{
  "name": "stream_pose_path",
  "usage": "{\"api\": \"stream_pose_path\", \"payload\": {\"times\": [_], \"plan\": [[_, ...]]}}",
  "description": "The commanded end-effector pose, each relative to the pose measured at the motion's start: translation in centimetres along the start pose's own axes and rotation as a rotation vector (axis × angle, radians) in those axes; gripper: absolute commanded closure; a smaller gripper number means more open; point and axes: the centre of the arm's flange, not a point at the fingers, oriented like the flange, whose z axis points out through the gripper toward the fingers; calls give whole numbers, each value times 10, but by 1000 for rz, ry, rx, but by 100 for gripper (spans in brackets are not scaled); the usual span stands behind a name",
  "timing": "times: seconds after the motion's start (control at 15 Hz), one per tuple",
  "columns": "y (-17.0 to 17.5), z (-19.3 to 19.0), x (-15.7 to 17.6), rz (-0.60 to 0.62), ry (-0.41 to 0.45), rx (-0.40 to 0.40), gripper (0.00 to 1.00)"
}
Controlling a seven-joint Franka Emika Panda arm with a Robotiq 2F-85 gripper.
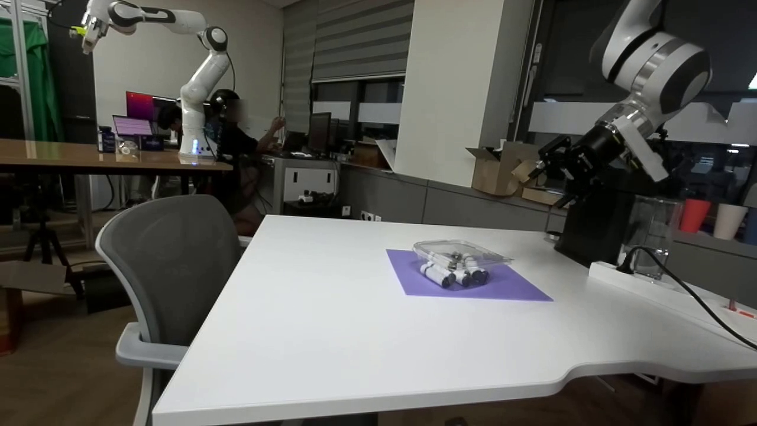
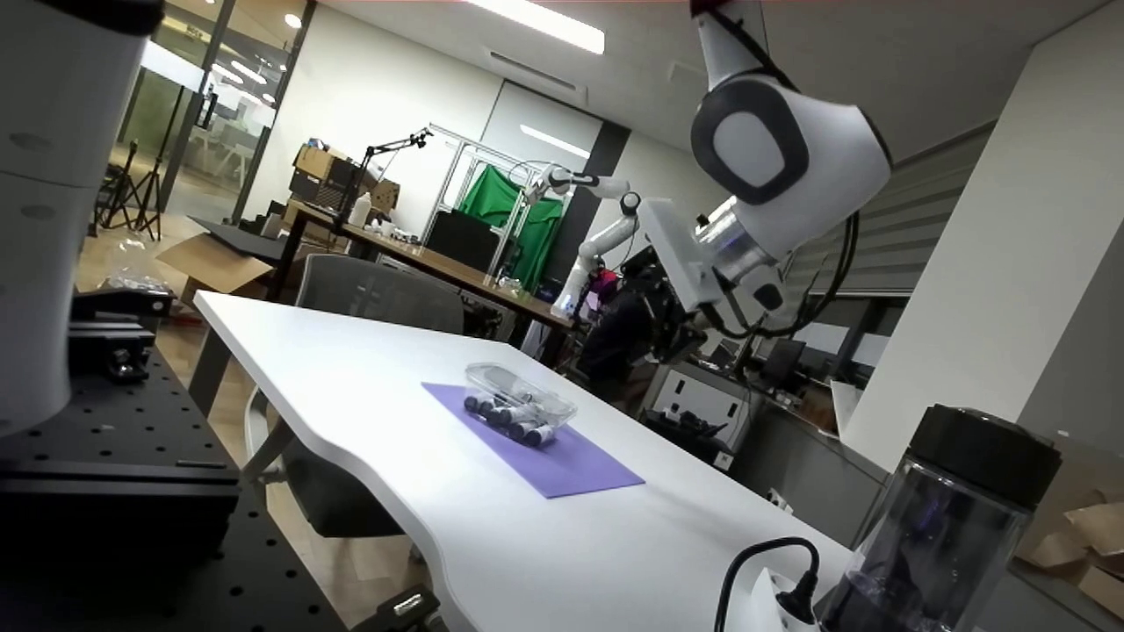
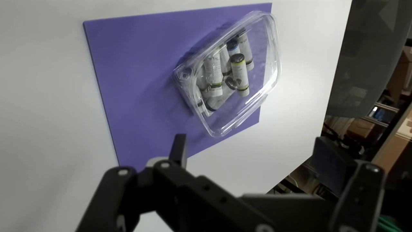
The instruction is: Open the lid on the colorless bowl
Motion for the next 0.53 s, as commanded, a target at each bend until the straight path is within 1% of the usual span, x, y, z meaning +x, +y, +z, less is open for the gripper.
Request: {"api": "stream_pose_path", "payload": {"times": [0.0, 0.2, 0.33, 0.47], "plan": [[43, 39, 36, 34, -31, 134, 0], [63, 83, 34, 85, -92, 239, 0], [72, 111, 29, 101, -131, 279, 0], [78, 136, 26, 109, -165, 294, 0]]}}
